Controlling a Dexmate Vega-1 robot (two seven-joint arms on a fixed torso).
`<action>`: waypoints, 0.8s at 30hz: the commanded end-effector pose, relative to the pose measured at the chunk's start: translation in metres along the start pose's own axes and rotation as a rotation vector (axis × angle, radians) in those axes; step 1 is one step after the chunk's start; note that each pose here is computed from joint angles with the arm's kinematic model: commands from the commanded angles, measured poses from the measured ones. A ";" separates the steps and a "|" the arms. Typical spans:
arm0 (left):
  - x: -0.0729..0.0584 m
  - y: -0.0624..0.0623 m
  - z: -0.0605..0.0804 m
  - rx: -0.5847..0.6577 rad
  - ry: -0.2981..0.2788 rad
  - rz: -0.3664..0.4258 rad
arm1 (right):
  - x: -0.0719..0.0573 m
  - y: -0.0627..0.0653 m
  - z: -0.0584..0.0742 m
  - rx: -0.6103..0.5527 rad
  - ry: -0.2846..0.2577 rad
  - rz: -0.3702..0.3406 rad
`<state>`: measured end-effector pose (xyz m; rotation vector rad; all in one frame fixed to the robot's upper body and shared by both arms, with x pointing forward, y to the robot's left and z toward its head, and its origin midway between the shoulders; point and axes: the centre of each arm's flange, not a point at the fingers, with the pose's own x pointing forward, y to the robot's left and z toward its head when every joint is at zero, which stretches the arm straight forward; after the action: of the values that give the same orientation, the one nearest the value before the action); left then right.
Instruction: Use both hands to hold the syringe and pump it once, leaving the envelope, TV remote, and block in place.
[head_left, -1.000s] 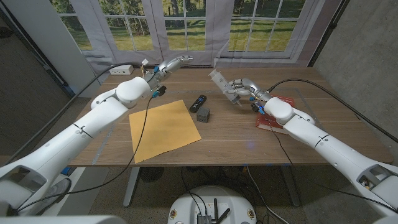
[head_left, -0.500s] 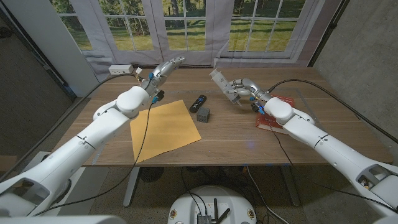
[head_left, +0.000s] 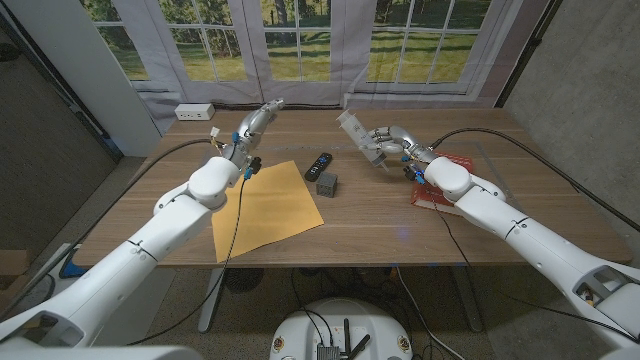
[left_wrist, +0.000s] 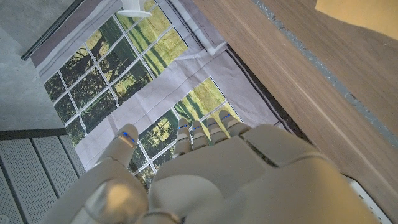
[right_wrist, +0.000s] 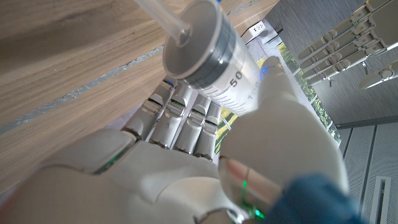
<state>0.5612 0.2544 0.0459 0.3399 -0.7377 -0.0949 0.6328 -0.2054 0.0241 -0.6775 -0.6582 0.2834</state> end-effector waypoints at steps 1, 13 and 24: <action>-0.018 0.002 -0.022 -0.085 0.013 0.089 | -0.003 0.003 0.001 0.012 0.002 -0.004; -0.029 0.004 -0.040 -0.159 0.029 0.146 | -0.001 0.009 0.000 0.039 0.005 -0.009; -0.032 0.001 -0.062 -0.223 0.053 0.173 | 0.000 0.008 0.001 0.004 0.015 -0.005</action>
<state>0.5695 0.2737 0.0015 0.1379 -0.7177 -0.0166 0.6318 -0.2006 0.0186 -0.6448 -0.6495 0.2834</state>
